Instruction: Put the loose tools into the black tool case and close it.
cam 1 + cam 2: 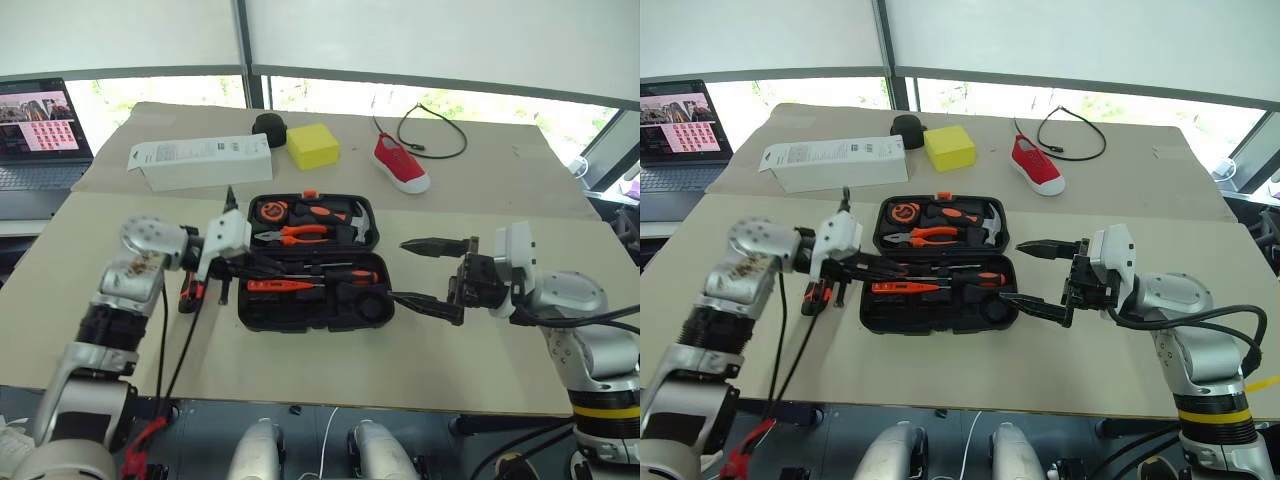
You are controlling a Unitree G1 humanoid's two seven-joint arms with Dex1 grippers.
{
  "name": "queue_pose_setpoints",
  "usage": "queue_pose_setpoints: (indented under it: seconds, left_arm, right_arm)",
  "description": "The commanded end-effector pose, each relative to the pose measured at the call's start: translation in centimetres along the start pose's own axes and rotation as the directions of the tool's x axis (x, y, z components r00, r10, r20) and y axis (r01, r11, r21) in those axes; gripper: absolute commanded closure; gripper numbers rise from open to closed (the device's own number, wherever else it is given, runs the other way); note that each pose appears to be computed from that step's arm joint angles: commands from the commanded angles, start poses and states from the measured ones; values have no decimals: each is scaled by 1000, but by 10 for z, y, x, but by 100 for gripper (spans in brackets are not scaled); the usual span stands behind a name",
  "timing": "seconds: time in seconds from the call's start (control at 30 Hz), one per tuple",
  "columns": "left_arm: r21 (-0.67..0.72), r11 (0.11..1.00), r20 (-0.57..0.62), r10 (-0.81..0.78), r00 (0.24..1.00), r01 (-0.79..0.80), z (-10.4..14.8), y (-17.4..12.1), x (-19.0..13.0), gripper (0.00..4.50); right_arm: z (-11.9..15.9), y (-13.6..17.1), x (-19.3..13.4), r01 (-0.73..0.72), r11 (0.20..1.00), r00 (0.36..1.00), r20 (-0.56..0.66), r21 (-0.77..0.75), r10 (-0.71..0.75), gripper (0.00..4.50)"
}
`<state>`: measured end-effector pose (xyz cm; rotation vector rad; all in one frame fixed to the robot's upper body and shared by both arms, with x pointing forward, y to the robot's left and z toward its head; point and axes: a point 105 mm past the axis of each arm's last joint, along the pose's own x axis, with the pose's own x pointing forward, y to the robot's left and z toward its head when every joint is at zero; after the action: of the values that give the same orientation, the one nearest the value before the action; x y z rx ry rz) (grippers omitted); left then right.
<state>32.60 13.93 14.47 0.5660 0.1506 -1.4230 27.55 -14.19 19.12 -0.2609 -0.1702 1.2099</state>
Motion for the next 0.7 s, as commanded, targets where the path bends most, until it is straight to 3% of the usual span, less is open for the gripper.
queue_pose_setpoints:
  seconds: [0.03,0.4,0.7]
  left_arm:
    - [39,999,-7,37,999,-37,-5,0,3,444]
    - [-3,997,-91,78,993,-79,-33,1,11,444]
    - [-53,994,94,101,990,-97,-4,4,17,444]
  right_arm:
    - [12,-2,-2,18,999,999,36,-44,-16,0]
    - [11,2,-1,19,999,999,40,-30,-18,0]
    - [10,4,-2,14,1000,999,39,-16,-14,0]
